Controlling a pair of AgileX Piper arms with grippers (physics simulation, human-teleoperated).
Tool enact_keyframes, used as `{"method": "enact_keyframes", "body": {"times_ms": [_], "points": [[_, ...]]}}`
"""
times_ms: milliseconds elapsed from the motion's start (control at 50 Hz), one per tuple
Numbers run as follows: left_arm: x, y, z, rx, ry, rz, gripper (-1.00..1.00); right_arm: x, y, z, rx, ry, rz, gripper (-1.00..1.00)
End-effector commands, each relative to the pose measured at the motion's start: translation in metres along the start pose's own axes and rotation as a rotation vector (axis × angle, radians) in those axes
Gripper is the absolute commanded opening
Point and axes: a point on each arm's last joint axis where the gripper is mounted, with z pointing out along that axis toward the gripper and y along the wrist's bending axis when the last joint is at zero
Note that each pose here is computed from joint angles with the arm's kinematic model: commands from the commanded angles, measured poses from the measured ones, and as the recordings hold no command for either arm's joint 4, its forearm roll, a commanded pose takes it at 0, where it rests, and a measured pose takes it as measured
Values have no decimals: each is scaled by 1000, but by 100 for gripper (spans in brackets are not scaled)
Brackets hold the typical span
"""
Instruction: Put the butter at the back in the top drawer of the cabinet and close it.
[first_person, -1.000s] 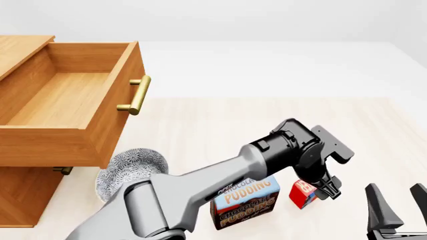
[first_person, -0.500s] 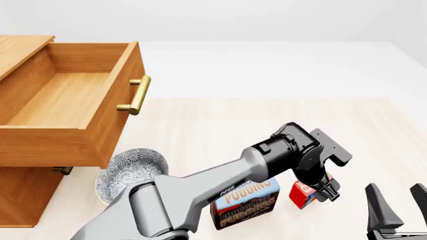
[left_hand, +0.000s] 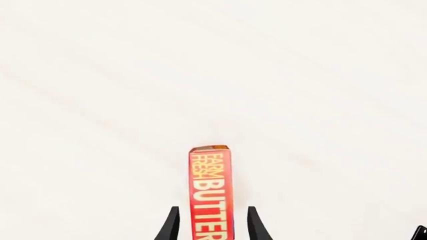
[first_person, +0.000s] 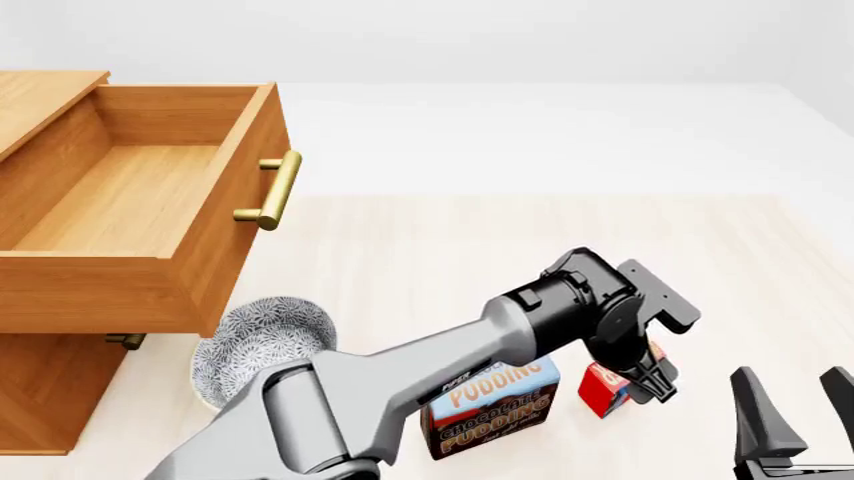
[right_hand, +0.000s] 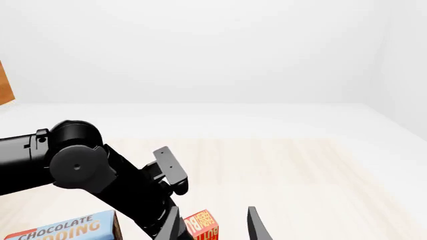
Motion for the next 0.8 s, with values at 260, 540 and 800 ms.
{"method": "enact_keyframes", "body": {"times_ms": [260,540,800], "points": [[3,0,12,0,10,-9,100,0,0,0,0,0,0,100],[5,1,18,-1,19,-15,100,0,0,0,0,0,0,100],[5,-1,19,1,19,-17,100,0,0,0,0,0,0,100]]}}
